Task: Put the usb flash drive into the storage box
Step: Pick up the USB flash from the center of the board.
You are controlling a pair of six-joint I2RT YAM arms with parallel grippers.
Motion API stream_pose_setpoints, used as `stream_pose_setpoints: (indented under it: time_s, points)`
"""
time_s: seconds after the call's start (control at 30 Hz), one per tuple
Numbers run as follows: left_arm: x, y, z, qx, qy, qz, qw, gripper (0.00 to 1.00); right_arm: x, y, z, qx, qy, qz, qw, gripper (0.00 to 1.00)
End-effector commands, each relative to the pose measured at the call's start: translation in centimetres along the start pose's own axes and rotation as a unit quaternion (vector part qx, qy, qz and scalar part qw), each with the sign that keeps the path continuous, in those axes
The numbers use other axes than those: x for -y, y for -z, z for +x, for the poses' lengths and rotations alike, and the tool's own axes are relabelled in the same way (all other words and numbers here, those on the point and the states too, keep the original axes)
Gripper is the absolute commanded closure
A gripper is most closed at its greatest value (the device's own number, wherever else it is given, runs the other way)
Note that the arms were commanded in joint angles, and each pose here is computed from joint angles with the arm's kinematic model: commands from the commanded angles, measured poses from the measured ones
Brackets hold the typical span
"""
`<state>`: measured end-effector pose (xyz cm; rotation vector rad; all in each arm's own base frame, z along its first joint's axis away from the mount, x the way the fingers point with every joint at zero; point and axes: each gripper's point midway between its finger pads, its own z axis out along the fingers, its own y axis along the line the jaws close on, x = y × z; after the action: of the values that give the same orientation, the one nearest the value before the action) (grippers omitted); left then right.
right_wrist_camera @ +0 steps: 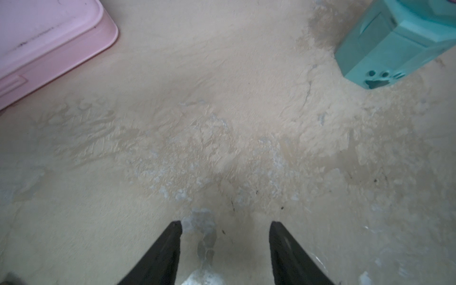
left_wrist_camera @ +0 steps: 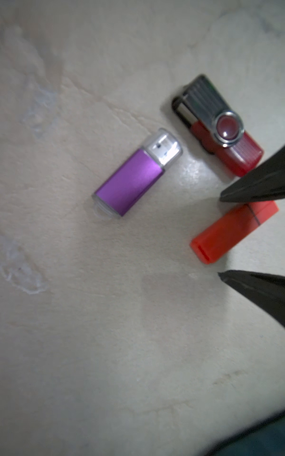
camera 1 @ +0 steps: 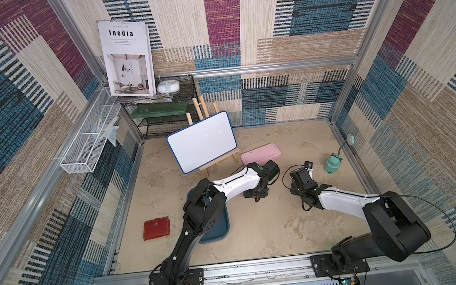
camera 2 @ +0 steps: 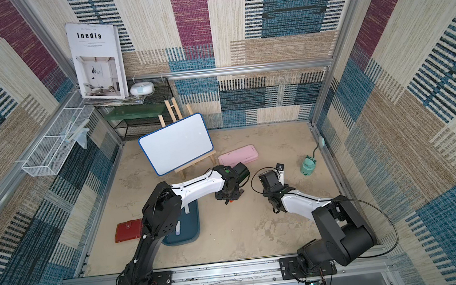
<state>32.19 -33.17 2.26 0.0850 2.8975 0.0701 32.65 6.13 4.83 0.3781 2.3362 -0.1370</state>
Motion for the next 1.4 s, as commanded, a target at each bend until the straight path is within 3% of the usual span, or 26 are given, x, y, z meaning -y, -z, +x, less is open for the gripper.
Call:
stream_pose_setpoints:
  time_s: [0.0,0.23,0.47,0.83,0.93,1.37]
  points:
    - [-0.3,-0.5,0.4,-0.01,-0.011,-0.011,1.0,0.52,-0.3,0.0,-0.2,0.001,-0.001,-0.002,1.0,0.38]
    - [-1.5,-0.8,1.6,-0.02,-0.023,-0.025,0.999,0.58,-0.4,-0.1,0.0,-0.004,0.0,-0.005,1.0,0.38]
    - [-1.9,-1.4,2.2,-0.029,-0.026,-0.032,0.999,0.75,-0.4,-0.2,0.1,-0.006,0.002,-0.005,1.0,0.38]
    - [-2.0,-1.0,2.3,-0.019,-0.028,-0.011,0.999,0.95,-0.4,-0.2,0.2,-0.009,0.003,-0.005,1.0,0.38]
    - [-1.7,0.0,1.9,-0.006,-0.03,0.009,0.999,1.0,-0.4,-0.2,0.2,-0.008,0.003,-0.005,1.0,0.38]
    - [-2.8,8.4,1.3,0.055,-0.036,0.079,0.995,1.0,-0.4,-0.3,0.3,-0.011,0.005,-0.004,1.0,0.38]
